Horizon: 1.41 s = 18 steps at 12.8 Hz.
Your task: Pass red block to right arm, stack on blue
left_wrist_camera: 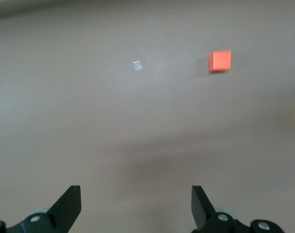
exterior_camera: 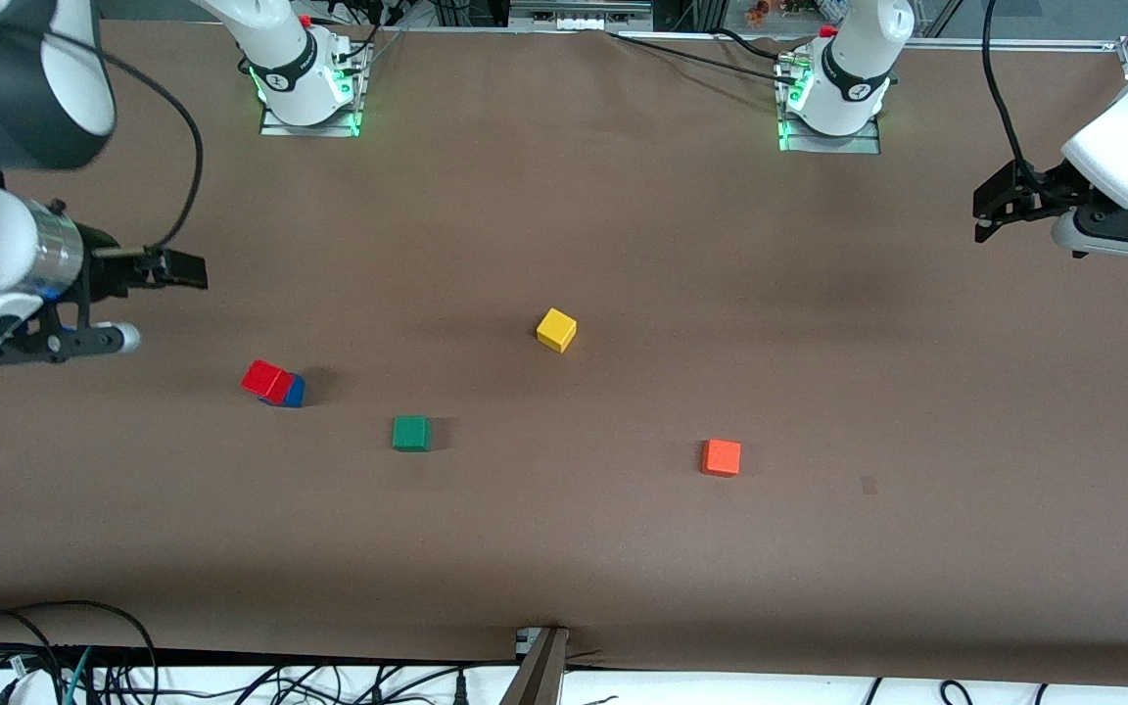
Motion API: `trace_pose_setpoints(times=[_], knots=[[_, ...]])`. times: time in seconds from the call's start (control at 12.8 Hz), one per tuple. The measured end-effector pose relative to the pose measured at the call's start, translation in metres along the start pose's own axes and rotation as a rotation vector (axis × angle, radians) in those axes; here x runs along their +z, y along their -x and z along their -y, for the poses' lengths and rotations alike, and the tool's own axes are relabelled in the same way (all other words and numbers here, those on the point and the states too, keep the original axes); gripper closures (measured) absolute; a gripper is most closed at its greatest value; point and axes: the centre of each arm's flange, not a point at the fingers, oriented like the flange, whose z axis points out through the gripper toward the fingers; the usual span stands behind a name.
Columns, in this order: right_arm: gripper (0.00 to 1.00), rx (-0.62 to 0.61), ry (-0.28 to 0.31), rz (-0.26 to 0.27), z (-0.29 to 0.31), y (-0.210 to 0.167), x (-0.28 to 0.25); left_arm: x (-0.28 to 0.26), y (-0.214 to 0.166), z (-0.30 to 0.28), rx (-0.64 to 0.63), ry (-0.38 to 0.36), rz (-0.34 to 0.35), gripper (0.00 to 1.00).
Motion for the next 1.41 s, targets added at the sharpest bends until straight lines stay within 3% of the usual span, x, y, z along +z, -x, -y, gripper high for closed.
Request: trace_pose_setpoints(times=[0.31,0.63,0.86,1.41], knots=[[0.00,-0.033,-0.010,-0.042,0.013,0.037,-0.033,0.016,-0.006,0.009,-0.092,0.021,-0.019,0.00],[0.00,-0.001,-0.002,-0.080,-0.011,0.084,-0.057,0.014,-0.004,0.024,-0.124,0.037,-0.029,0.00],[0.00,-0.005,0.056,-0.103,-0.011,0.113,-0.069,0.004,0.000,0.028,-0.139,0.036,-0.048,0.00],[0.00,-0.021,0.073,-0.064,-0.003,0.095,-0.047,0.000,0.002,0.033,-0.154,0.036,-0.053,0.00]])
